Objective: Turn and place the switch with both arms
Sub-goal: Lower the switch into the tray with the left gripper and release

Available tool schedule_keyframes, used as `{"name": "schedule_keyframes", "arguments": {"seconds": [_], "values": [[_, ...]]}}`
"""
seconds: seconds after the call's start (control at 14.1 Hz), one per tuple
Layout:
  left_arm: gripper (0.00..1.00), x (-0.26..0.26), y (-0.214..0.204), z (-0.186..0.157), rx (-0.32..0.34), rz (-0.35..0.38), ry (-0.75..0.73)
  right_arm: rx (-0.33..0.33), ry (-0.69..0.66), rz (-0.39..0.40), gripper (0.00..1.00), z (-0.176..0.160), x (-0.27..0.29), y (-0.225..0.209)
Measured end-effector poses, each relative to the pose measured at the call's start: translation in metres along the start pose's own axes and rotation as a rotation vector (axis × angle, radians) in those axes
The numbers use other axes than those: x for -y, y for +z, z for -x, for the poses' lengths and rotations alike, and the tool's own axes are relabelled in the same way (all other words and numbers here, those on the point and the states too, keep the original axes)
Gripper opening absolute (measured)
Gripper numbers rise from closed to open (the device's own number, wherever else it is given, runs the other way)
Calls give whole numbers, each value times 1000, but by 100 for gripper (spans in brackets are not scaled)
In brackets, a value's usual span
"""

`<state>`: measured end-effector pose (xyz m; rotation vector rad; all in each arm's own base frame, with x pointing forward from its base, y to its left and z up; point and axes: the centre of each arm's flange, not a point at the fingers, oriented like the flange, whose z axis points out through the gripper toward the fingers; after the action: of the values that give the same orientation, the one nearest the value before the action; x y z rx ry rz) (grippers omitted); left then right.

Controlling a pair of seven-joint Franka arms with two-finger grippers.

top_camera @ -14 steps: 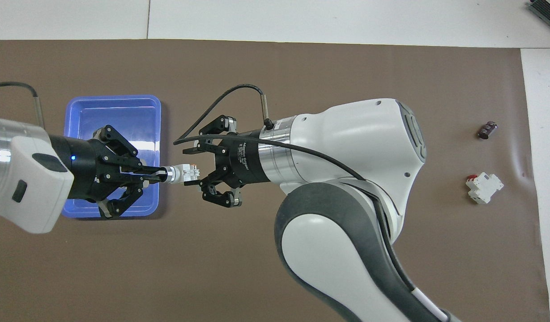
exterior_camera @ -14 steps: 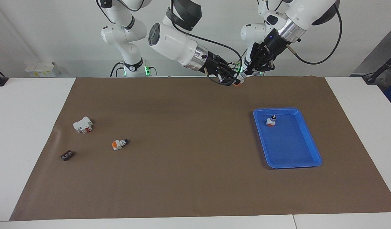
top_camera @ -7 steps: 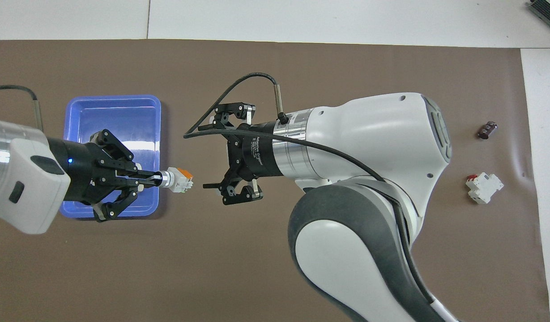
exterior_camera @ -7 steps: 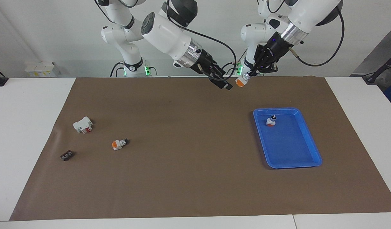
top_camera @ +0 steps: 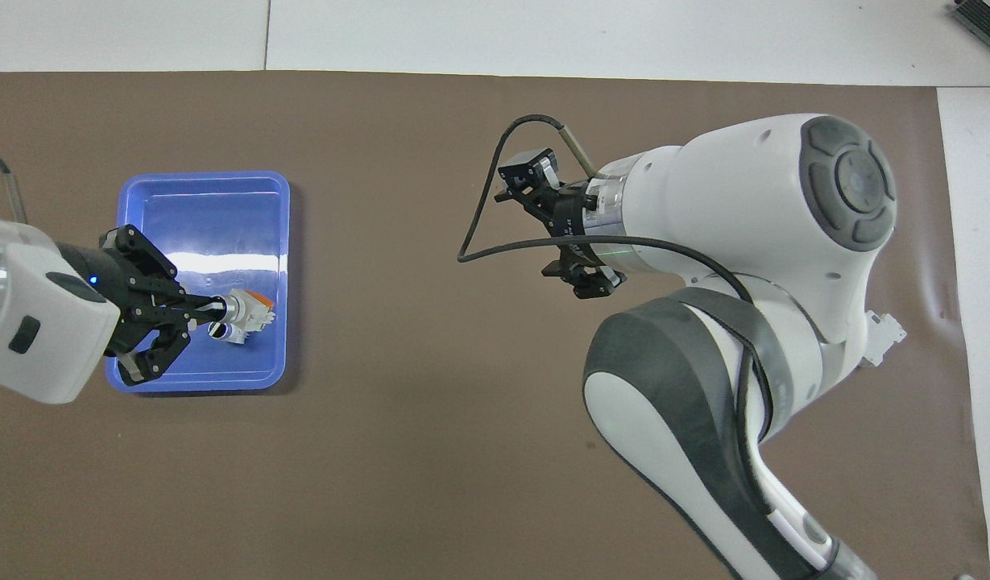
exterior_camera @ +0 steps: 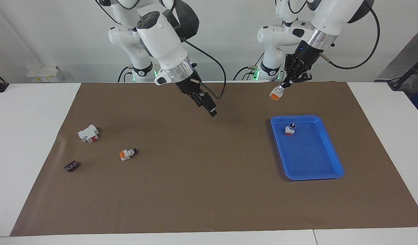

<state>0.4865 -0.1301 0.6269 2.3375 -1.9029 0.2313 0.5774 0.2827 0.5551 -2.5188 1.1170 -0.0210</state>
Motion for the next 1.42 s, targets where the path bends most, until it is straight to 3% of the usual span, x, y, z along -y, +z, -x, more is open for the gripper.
{"name": "schedule_keyframes", "arguments": {"seconds": [0.21, 0.43, 0.64, 0.85, 1.0, 1.42], "values": [[11, 7, 6, 11, 42, -27, -12, -91, -263, 147, 100, -43, -29, -19], [11, 18, 22, 20, 80, -55, -16, -97, -459, 237, 100, -111, -79, -78], [11, 46, 57, 25, 140, -80, -4, -75, -578, 291, 100, -156, -134, -141], [11, 79, 103, 37, 182, -82, -4, -63, -629, 380, 100, -160, -167, -189], [11, 98, 134, 47, 206, -74, -5, -42, -611, 399, 100, -156, -177, -214], [11, 118, 184, 71, 220, -38, -37, 8, -621, 427, 100, -150, -177, -193]]}}
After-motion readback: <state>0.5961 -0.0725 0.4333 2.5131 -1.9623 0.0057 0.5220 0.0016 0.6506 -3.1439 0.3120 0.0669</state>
